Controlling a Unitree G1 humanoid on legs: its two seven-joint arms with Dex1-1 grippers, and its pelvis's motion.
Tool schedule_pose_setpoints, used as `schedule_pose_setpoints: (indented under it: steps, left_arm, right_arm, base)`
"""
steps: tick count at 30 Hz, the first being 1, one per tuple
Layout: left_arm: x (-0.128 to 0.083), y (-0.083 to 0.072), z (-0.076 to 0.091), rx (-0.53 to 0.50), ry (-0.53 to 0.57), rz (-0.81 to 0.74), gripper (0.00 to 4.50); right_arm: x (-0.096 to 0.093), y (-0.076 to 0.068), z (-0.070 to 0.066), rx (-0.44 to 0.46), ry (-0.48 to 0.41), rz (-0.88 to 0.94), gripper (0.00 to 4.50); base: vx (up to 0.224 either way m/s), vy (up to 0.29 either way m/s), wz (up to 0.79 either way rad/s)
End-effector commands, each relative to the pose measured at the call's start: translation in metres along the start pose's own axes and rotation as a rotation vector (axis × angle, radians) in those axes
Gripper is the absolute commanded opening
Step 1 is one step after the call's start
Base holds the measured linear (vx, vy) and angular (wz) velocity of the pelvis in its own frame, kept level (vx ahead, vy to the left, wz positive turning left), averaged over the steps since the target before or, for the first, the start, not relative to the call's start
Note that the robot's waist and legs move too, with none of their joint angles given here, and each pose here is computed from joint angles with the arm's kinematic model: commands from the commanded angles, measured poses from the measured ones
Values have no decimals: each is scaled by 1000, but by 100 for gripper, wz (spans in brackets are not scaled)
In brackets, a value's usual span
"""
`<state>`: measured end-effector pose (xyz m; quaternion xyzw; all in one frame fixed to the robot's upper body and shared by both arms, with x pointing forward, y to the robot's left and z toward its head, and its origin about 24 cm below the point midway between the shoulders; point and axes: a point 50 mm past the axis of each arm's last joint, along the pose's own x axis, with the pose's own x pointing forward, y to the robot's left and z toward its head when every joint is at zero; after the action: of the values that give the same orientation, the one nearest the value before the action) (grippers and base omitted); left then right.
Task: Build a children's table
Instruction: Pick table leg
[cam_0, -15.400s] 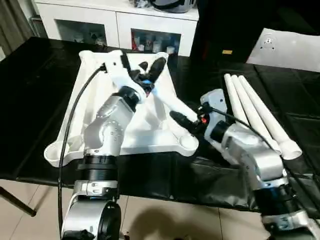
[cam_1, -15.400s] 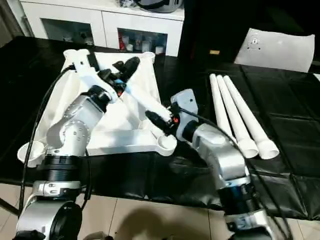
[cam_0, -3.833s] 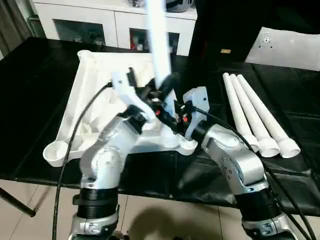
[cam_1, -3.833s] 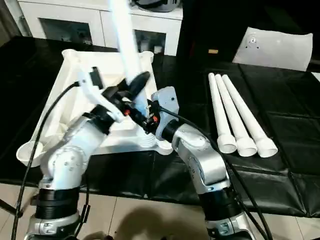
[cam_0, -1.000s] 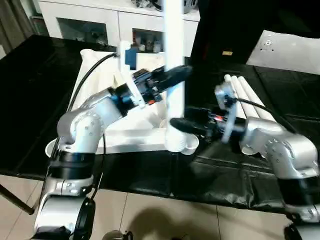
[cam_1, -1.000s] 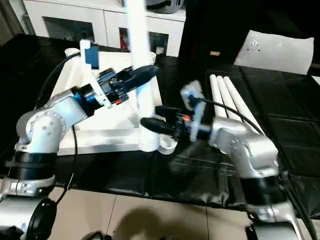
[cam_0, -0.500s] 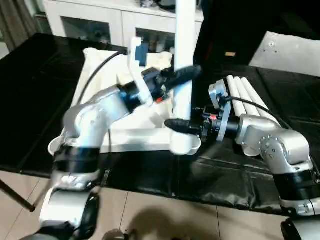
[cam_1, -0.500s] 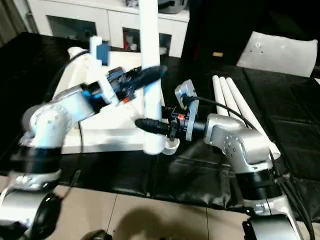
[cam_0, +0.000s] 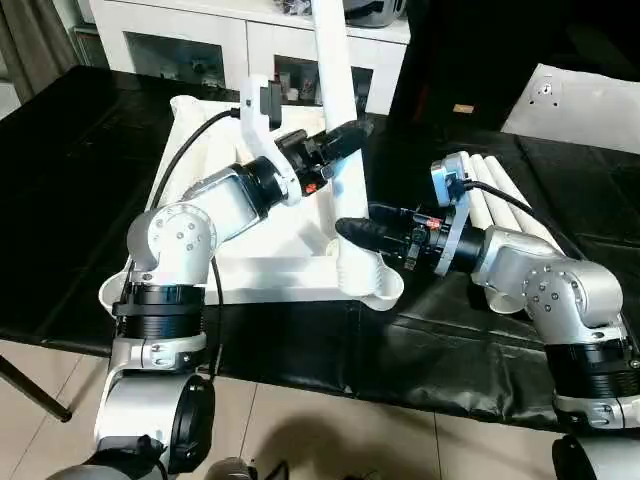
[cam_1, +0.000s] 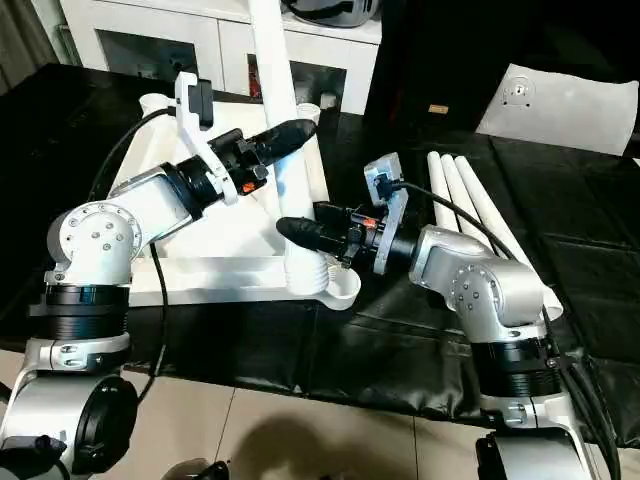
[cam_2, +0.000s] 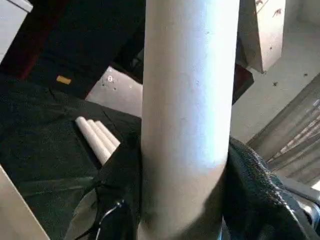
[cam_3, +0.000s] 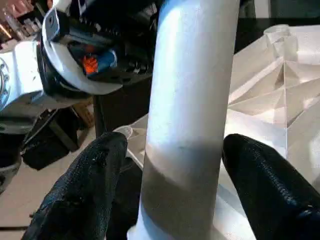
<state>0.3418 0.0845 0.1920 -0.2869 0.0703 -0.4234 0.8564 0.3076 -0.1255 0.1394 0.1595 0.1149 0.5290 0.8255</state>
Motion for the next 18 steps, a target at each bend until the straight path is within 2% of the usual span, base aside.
schedule_pose_setpoints:
  steps: [1, 7, 11, 13, 14, 18]
  left_arm:
    - [2, -7, 3, 10, -4, -15, 182]
    - [2, -8, 3, 26, 8, -28, 182]
    - [2, -19, -1, 199, 70, -111, 182]
    - [3, -23, -2, 199, 77, -139, 182]
    - [3, -25, -3, 205, 82, -151, 182]
    - [4, -31, -6, 227, 94, -200, 182]
  right_arm:
    - [-3, -2, 6, 8, -20, -21, 345]
    - [-2, -2, 7, -4, -9, -25, 345]
    - [1, -2, 0, -42, 72, -39, 345]
    - [2, -2, -1, -54, 88, -37, 345]
    - [2, -2, -2, -66, 101, -40, 317]
    - [4, -2, -6, -88, 115, -40, 298]
  base:
    - [0, 0, 0]
    - [0, 0, 0]
    - [0, 0, 0]
    - [0, 0, 0]
    - [0, 0, 0]
    - [0, 0, 0]
